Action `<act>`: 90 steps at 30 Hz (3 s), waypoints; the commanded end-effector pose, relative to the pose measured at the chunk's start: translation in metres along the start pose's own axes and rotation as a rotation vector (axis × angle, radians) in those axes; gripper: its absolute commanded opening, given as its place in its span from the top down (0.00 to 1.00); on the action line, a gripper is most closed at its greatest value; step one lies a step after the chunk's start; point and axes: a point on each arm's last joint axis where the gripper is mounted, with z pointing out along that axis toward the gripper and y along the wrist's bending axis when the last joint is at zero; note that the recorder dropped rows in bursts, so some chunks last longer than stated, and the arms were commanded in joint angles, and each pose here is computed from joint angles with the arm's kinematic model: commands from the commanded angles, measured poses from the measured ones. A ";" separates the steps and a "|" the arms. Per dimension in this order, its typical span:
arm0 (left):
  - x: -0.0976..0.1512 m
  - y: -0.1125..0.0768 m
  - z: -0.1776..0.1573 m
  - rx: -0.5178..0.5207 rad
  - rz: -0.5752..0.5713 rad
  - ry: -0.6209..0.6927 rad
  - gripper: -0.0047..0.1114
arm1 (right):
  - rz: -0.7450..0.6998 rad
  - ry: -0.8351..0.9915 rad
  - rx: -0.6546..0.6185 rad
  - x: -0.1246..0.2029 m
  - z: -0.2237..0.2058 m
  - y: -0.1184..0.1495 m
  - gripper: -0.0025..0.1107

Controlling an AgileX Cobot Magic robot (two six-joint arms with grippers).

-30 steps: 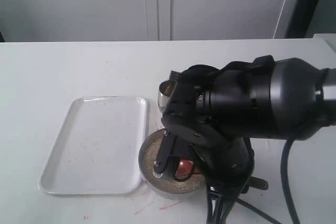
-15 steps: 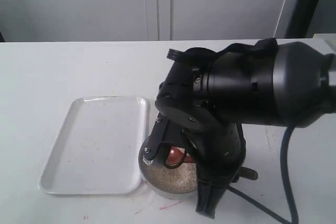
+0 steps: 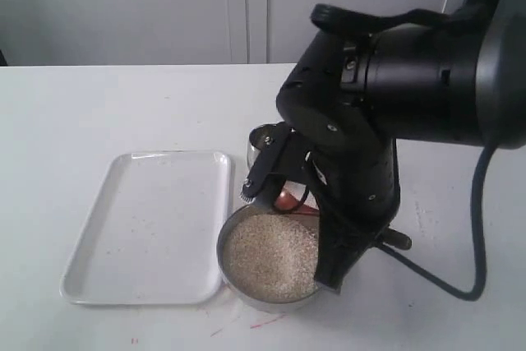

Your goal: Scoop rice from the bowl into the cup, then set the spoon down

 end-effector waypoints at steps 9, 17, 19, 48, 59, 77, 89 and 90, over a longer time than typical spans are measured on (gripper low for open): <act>-0.002 0.000 0.000 0.002 -0.003 -0.009 0.84 | 0.108 -0.181 0.050 -0.010 -0.019 -0.047 0.98; -0.002 0.000 0.000 0.002 -0.003 -0.009 0.84 | 0.131 -0.111 0.143 -0.025 0.000 -0.083 0.98; -0.002 0.000 0.000 0.002 -0.003 -0.009 0.84 | 0.125 -0.096 0.182 -0.030 0.004 -0.092 0.98; -0.002 0.000 0.000 0.002 -0.003 -0.009 0.84 | -0.035 -0.022 0.244 -0.059 0.054 -0.127 0.98; -0.002 0.000 0.000 0.002 -0.003 -0.009 0.84 | -0.252 0.006 0.354 -0.067 0.045 -0.124 0.98; -0.002 0.000 0.000 0.002 -0.003 -0.009 0.84 | -0.436 0.043 0.471 -0.067 0.026 -0.127 0.98; -0.002 0.000 0.000 0.002 -0.003 -0.009 0.84 | -0.516 0.065 0.525 -0.073 0.018 -0.118 0.98; -0.002 0.000 0.000 0.002 -0.003 -0.009 0.84 | -0.522 0.076 0.525 -0.072 0.018 -0.118 0.98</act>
